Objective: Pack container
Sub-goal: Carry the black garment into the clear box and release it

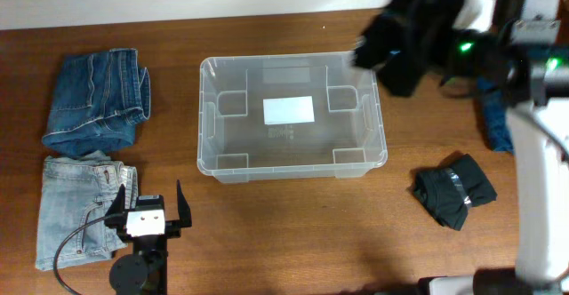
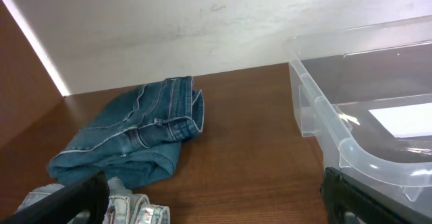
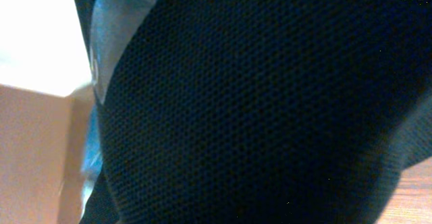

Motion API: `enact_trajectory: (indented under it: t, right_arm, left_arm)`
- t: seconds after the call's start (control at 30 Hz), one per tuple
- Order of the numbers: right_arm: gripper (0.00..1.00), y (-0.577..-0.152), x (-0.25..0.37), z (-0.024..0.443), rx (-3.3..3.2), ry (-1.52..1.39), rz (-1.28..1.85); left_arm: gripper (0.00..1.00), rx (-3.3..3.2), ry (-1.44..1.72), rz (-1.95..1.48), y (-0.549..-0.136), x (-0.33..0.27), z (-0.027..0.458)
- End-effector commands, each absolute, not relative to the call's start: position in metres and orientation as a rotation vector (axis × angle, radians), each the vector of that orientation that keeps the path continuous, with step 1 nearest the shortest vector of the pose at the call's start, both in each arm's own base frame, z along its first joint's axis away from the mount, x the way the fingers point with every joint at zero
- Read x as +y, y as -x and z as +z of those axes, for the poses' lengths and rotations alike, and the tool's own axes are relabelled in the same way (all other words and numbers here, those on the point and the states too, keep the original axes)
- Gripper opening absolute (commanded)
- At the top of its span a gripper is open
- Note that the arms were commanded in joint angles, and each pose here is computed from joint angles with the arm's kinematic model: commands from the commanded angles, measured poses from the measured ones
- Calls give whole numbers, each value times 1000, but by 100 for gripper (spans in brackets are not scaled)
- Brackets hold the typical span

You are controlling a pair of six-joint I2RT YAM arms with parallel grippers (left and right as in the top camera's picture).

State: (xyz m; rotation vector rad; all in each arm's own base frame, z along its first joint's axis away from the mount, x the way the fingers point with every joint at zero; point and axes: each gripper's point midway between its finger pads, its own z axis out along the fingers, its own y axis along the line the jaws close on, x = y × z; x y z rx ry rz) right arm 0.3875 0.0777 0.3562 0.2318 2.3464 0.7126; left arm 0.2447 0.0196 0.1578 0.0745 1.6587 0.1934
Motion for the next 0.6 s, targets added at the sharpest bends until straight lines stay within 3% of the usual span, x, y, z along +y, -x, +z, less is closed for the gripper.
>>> enact_trajectory:
  t: [0.0, 0.1, 0.3, 0.57]
  right_arm:
    - [33, -371, 143, 348, 2408, 9, 794]
    - [33, -360, 188, 328, 2474, 147, 787]
    - [33, -358, 277, 244, 2663, 362, 737]
    - [33, -380, 304, 157, 2833, 256, 678]
  left_arm:
    - [100, 1658, -76, 195, -245, 19, 156]
    - [100, 1658, -76, 195, -245, 19, 156]
    - [100, 1658, -76, 196, -245, 19, 156]
    - [100, 1658, -76, 195, -245, 19, 156]
